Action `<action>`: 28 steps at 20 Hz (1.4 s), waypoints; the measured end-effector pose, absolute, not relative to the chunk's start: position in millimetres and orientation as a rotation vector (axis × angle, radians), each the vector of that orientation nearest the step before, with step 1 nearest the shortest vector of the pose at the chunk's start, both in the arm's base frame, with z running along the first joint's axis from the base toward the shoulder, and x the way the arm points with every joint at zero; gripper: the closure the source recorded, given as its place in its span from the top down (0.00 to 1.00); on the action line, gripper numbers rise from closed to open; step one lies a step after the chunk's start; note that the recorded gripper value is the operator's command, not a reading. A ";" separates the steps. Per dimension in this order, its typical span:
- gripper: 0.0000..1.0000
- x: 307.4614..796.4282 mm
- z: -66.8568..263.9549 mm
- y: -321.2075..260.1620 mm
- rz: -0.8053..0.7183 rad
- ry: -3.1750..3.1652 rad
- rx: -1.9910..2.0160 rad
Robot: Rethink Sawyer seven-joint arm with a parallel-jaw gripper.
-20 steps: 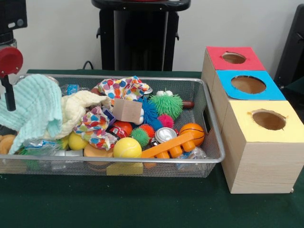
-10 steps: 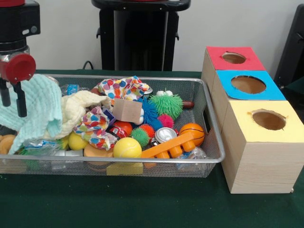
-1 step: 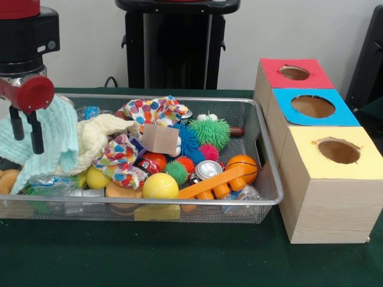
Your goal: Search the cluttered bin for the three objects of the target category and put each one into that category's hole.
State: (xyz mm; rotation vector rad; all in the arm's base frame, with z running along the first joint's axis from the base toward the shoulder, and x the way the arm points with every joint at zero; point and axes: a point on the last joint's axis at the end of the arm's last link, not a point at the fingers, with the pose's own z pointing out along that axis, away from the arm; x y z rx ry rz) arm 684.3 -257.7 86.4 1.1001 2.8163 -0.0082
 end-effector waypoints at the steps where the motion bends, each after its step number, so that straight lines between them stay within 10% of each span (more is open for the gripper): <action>1: 1.00 684.0 83.9 -257.8 -0.006 2.815 1.106; 28: 1.00 672.7 61.2 -286.6 0.032 2.760 1.232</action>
